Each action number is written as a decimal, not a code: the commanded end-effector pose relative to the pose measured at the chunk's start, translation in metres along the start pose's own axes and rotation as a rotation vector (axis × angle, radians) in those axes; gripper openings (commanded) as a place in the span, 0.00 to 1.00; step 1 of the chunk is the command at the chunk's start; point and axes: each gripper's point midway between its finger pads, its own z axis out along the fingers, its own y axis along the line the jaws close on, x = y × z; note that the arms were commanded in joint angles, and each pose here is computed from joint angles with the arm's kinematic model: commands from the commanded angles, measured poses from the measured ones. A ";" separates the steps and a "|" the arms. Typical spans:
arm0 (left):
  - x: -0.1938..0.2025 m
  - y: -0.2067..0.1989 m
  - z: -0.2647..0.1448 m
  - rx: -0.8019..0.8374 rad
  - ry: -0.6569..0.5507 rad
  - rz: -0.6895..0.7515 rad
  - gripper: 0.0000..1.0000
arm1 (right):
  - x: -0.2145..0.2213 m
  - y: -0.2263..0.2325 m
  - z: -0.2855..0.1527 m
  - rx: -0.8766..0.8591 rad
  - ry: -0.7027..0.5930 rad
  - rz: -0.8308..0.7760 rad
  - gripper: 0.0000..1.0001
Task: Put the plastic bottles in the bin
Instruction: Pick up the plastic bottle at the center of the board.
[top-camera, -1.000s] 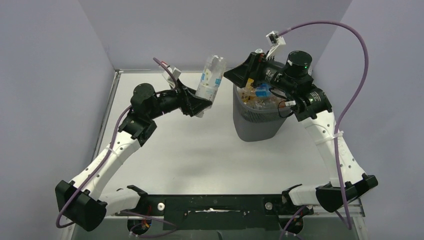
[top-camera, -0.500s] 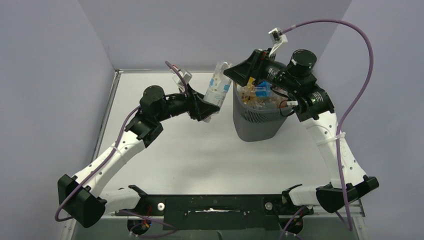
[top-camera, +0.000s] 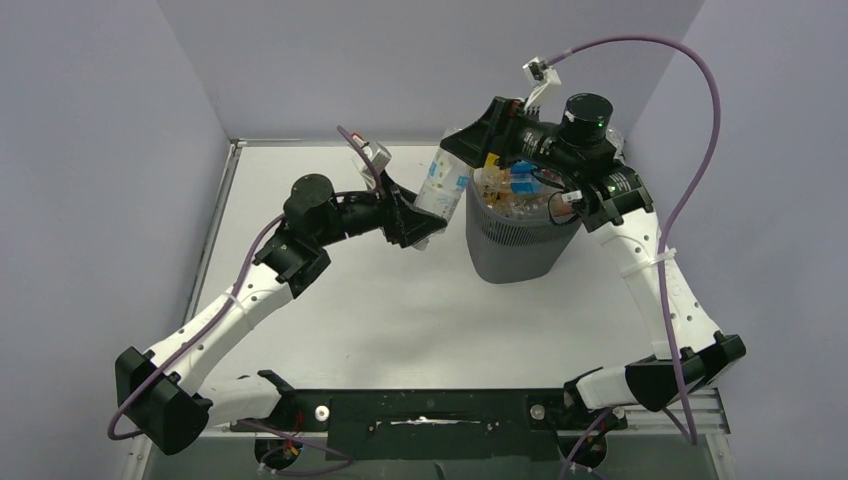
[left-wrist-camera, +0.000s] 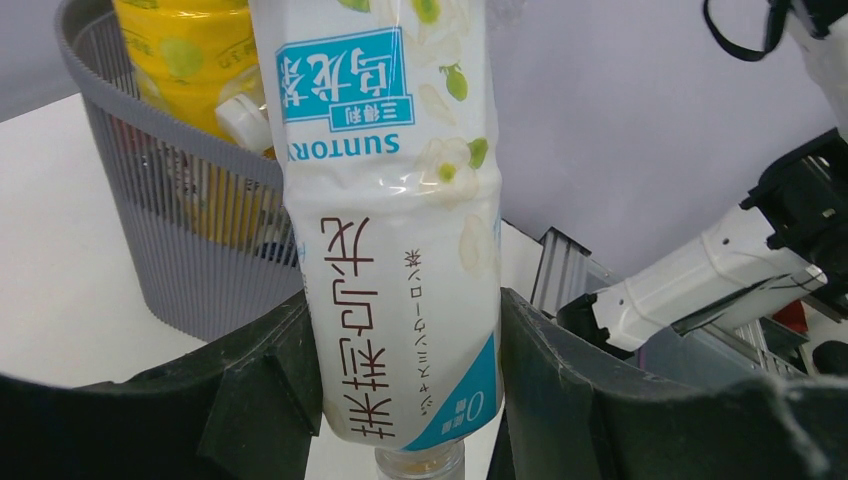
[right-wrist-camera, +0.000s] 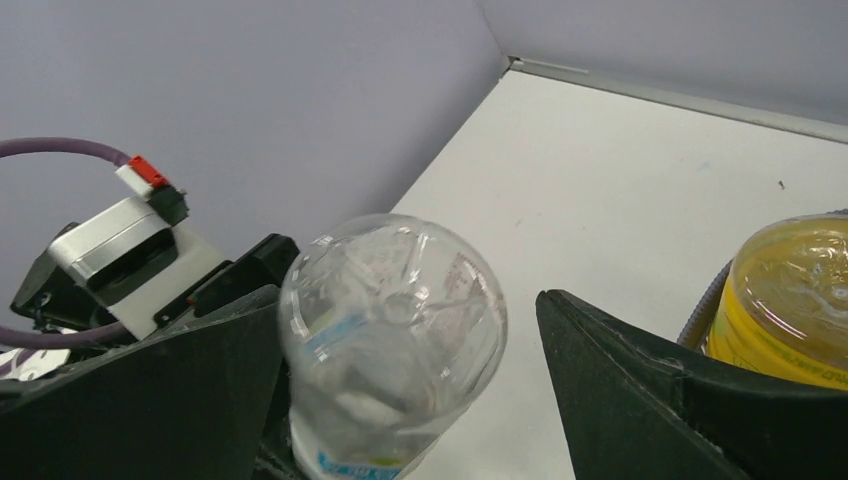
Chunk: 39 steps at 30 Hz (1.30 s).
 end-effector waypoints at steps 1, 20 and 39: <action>-0.040 -0.036 -0.004 0.103 -0.100 0.097 0.42 | -0.013 0.003 0.002 -0.001 -0.038 -0.028 0.98; -0.060 0.000 0.013 -0.054 -0.084 0.103 0.79 | -0.080 -0.005 -0.046 0.146 -0.185 -0.194 0.52; -0.097 0.051 -0.050 -0.200 -0.168 0.101 0.83 | -0.199 -0.150 -0.161 0.743 -0.522 -0.367 0.52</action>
